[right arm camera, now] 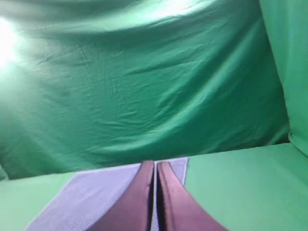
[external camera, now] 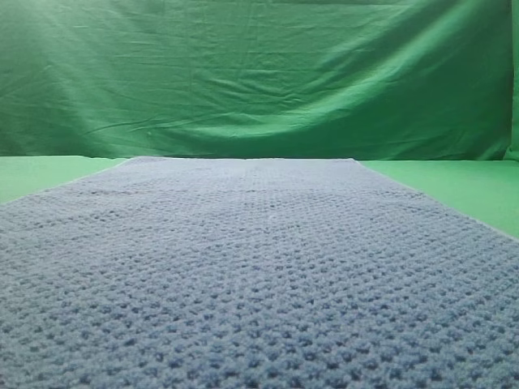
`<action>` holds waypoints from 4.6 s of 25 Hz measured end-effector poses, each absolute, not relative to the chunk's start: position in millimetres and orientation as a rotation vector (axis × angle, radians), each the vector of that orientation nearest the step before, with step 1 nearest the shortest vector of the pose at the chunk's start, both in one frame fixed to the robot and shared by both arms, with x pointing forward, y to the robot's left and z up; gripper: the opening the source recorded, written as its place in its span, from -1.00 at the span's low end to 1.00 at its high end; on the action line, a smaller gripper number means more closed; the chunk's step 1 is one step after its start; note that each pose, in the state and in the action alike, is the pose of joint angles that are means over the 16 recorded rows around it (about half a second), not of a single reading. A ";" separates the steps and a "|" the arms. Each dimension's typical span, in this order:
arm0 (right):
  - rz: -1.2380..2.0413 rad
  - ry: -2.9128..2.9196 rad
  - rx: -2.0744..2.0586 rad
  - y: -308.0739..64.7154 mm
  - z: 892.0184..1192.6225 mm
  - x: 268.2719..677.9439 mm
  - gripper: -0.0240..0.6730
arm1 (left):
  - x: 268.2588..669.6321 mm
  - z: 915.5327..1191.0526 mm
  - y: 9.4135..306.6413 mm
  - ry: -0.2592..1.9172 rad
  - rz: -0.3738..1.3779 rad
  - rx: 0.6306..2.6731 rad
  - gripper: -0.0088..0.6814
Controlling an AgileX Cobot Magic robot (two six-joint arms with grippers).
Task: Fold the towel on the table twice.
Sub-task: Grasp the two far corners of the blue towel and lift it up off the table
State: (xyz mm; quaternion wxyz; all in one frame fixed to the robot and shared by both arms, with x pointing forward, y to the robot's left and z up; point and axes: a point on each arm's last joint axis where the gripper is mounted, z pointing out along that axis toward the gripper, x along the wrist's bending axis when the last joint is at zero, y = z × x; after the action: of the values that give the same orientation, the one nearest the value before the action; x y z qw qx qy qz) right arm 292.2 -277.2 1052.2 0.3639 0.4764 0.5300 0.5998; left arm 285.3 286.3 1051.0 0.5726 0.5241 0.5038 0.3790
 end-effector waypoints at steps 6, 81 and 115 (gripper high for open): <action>1.497 1.534 1.267 -268.8 1077.1 305.5 -0.93 | 288.8 1067.7 283.8 1.206 0.845 1.268 -0.97; 0.441 2.445 1.743 -173.7 976.5 606.4 0.05 | 605.3 967.6 228.9 1.851 0.285 2.079 -0.32; 0.405 2.504 1.712 -168.5 934.9 619.5 0.77 | 618.9 937.8 228.2 1.907 0.286 2.057 0.79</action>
State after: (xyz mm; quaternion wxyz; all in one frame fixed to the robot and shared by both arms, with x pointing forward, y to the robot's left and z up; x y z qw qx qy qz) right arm 619.5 -168.5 934.9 0.0405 0.5589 0.8176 0.1324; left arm 618.9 228.2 937.8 0.1603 0.7201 0.6677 0.1000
